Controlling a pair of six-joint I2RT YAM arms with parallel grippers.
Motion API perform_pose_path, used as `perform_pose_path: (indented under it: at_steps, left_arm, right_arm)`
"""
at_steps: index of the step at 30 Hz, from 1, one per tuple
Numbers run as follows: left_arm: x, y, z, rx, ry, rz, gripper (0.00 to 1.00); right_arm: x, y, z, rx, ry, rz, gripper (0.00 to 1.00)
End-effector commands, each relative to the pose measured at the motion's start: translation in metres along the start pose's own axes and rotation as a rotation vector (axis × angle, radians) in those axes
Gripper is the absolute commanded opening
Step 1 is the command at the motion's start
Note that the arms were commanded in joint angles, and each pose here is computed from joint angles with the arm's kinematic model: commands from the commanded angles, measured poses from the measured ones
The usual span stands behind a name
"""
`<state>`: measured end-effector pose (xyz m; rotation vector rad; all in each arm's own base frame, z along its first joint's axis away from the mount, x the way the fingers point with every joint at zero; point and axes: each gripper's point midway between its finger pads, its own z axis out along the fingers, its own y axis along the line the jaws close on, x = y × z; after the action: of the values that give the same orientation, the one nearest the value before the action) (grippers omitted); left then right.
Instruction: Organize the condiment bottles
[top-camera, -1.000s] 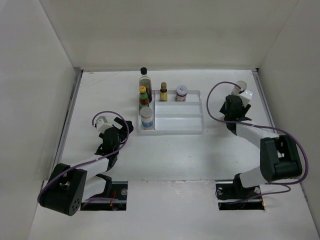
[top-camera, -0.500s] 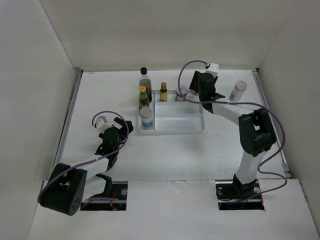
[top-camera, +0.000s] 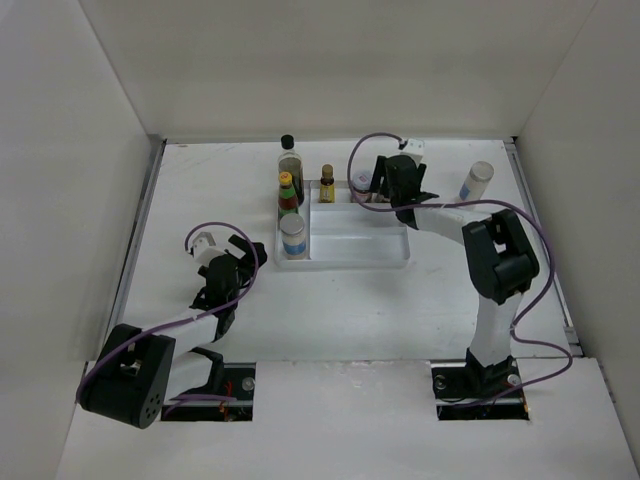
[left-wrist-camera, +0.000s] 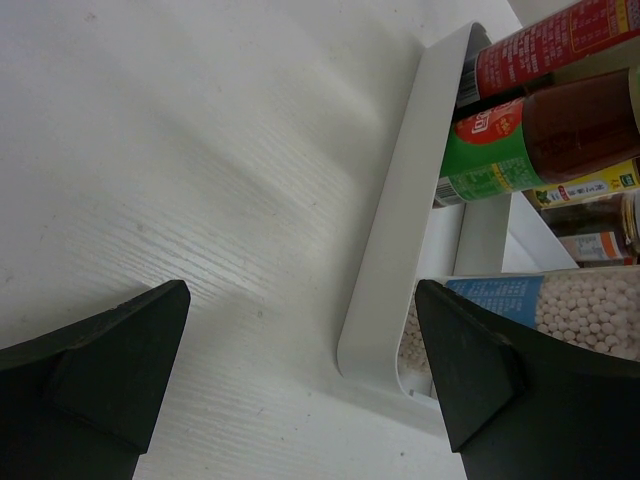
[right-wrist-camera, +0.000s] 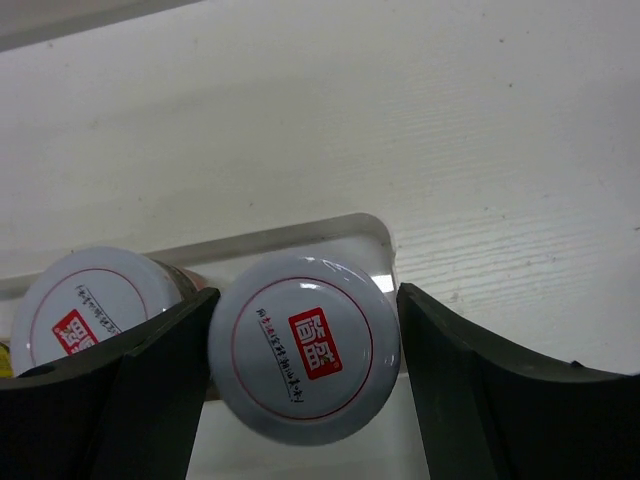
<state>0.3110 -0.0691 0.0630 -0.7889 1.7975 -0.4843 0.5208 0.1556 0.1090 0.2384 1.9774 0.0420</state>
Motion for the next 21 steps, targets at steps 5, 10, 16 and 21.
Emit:
perform_pose_path:
  at_steps: [5,10,16,21]
  left_arm:
    - [-0.02,-0.024,0.003,0.069,-0.056,-0.022,1.0]
    - [-0.021,-0.024,0.002,0.074,-0.062,-0.025,1.0]
    - [-0.018,-0.025,0.003,0.076,-0.05,-0.023,1.0]
    - [-0.019,-0.024,0.003,0.074,-0.052,-0.025,1.0]
  right_arm:
    - [-0.061,0.013,-0.026,-0.046,-0.154,0.106,0.9]
    - [-0.108,-0.035,-0.062,0.0,-0.246,0.17,0.91]
    - [-0.165,-0.124,-0.107,0.148,-0.394,0.257,0.96]
    - [-0.156,-0.204,-0.106,0.383,-0.39,0.261,1.0]
